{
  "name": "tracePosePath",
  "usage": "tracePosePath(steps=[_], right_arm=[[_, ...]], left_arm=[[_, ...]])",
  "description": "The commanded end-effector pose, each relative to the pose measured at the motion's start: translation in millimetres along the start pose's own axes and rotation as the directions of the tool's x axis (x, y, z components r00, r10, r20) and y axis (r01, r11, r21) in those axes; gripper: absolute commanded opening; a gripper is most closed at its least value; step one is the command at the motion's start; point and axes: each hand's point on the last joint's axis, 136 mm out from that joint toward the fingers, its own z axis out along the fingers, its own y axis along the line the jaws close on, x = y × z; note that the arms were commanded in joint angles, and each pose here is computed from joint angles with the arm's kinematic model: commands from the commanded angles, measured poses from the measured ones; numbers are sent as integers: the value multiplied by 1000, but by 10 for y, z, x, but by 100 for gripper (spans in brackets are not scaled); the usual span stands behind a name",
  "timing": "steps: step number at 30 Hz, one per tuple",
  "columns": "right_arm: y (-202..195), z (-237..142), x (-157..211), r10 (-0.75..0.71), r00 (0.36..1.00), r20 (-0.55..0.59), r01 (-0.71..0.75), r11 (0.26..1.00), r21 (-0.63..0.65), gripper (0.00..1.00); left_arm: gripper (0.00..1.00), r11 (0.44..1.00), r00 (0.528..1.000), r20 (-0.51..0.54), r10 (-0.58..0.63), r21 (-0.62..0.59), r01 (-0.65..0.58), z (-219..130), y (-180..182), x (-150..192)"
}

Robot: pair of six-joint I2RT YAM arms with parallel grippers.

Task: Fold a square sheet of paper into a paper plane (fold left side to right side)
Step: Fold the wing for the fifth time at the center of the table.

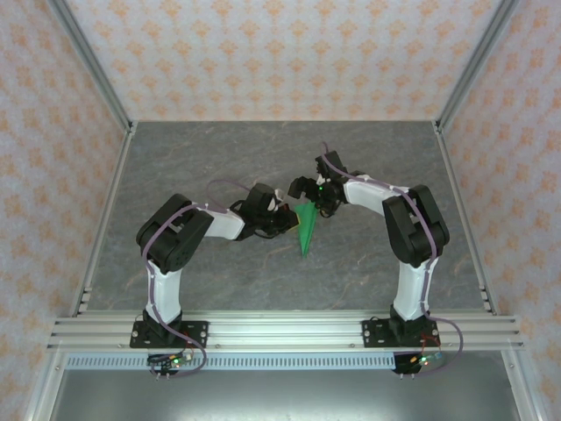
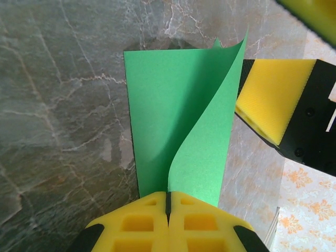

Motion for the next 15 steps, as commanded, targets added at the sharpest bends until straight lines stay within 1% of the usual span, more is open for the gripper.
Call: tracePosePath(steps=[1,9,15], right_arm=[[-254,139,295,34,995,-99,-25,995,93,100],[-204,128,276,31,995,-96,-23,997,76,100],[-70,51,208,14,997,-71,-12,999,31,100]], left_arm=[[0,998,1000,5,-4,-55,4,52,157,-28],[0,997,1000,-14,-24,-75,23,67,285,77],[0,996,999,-34,-36,-87,33,124,345,143]])
